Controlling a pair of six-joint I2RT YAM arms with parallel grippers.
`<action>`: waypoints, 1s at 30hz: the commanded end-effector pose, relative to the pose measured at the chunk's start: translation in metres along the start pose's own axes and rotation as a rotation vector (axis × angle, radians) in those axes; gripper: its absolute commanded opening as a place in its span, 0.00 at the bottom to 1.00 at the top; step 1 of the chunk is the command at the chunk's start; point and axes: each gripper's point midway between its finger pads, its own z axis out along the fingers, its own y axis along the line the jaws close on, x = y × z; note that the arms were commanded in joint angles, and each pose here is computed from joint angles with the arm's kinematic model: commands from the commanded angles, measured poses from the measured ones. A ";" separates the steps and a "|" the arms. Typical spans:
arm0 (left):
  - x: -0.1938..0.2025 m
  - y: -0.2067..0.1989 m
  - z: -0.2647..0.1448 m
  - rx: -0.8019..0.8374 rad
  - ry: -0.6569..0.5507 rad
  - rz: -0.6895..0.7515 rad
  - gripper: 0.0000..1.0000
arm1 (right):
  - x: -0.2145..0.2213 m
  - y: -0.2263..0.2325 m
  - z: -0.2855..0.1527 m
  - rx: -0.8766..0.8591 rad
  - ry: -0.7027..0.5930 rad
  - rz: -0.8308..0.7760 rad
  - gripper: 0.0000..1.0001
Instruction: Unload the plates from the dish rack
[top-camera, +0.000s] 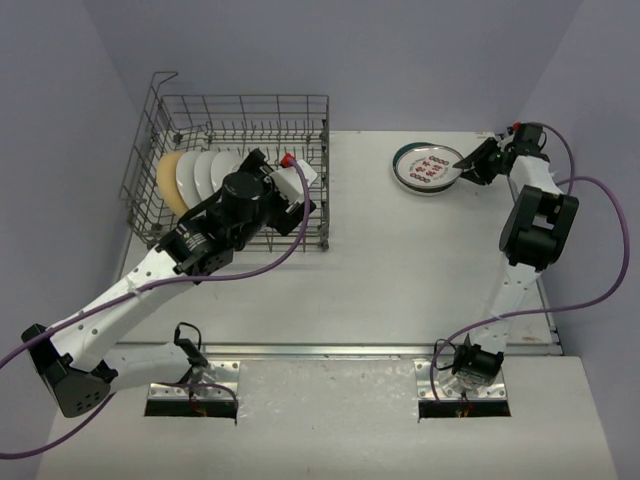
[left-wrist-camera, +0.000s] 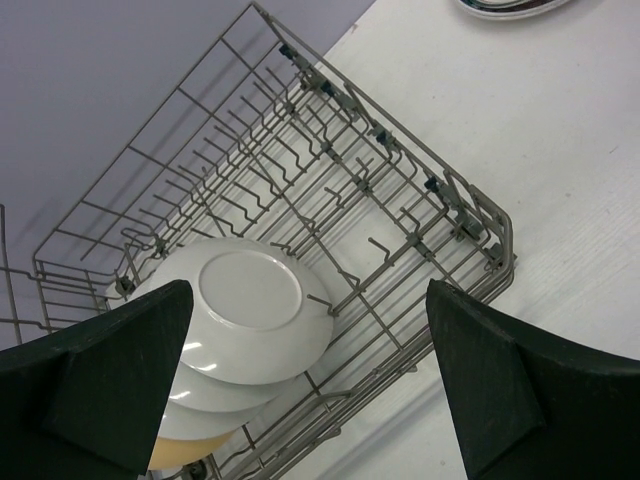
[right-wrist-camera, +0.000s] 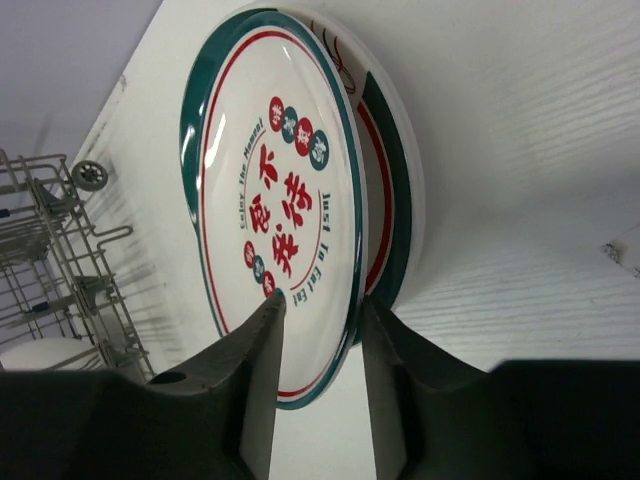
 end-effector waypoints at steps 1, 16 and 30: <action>-0.012 0.010 -0.008 -0.017 -0.051 -0.051 1.00 | -0.030 0.023 -0.015 0.049 -0.103 -0.127 0.52; 0.003 0.044 -0.008 -0.135 0.038 -0.245 1.00 | -0.034 0.078 -0.051 0.333 -0.240 -0.525 0.87; 0.065 0.099 0.034 0.049 0.193 -1.001 0.88 | 0.067 0.121 -0.151 0.041 -0.160 -0.616 0.99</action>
